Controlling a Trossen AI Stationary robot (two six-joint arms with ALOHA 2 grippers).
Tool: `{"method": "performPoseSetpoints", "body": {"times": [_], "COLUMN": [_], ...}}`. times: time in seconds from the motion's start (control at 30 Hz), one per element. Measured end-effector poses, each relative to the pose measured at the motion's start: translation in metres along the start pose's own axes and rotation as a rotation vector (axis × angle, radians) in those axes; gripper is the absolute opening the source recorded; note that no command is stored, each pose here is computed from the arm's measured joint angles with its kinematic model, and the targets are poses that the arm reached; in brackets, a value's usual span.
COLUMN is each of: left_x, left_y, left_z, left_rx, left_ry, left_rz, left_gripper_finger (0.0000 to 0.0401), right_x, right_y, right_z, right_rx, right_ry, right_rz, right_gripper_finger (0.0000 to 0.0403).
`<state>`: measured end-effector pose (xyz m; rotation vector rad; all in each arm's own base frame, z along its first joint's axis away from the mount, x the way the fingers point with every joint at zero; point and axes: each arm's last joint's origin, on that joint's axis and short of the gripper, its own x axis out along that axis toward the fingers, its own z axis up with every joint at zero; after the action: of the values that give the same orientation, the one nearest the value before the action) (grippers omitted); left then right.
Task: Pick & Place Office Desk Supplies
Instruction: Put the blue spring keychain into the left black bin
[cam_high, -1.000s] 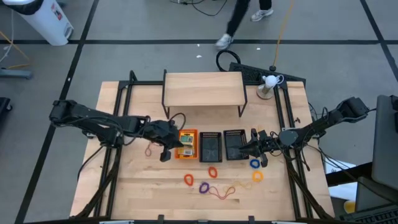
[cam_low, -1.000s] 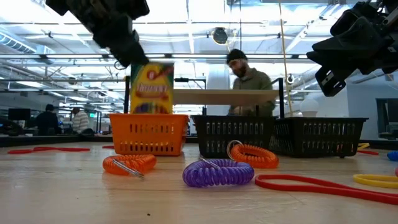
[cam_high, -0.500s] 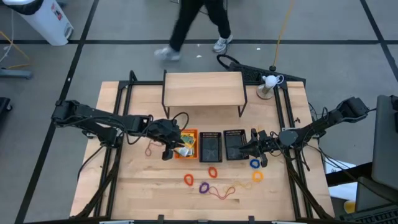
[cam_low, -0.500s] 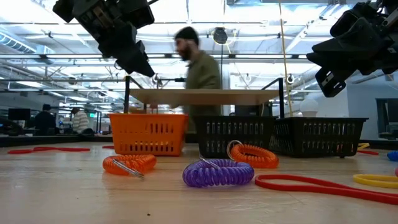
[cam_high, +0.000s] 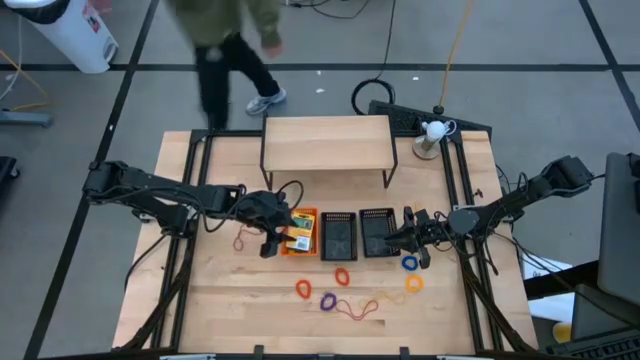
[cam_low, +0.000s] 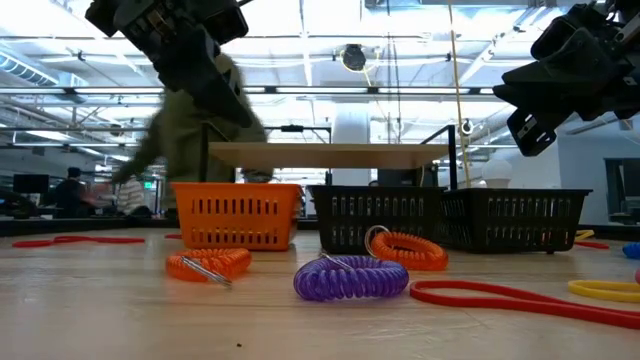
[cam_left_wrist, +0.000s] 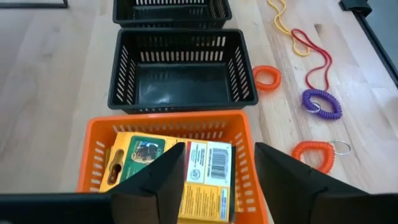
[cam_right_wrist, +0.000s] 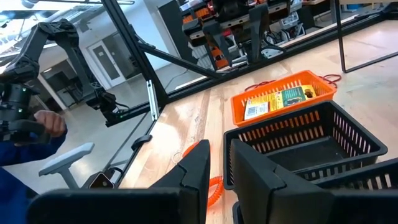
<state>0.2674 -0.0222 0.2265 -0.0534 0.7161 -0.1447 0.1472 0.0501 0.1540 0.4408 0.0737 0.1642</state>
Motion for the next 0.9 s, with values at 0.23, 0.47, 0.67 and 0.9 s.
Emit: {"method": "performPoseSetpoints", "body": {"times": [0.23,0.47,0.67,0.9], "left_x": [-0.014,-0.032,-0.036,-0.043], "left_y": [-0.002,-0.011,-0.011,0.001], "left_z": [0.011,0.022,0.035,0.047], "left_rx": [0.037,0.120,0.270,0.224], "left_ry": [-0.110,-0.240,-0.378,-0.512], "left_rz": [-0.003,-0.021,0.019,0.101], "left_gripper_finger": [0.0190,0.0180,0.0188,0.0189], "right_x": [0.000,0.000,0.000,-0.001], "right_y": [0.000,0.000,-0.002,-0.005], "right_z": [0.001,0.001,0.002,0.005], "right_rx": [-0.023,-0.074,-0.142,-0.194], "right_ry": [-0.007,-0.008,-0.042,-0.095], "right_rz": [0.003,0.000,-0.078,-0.190], "right_gripper_finger": [0.0059,0.0059,0.0059,0.0059]}}
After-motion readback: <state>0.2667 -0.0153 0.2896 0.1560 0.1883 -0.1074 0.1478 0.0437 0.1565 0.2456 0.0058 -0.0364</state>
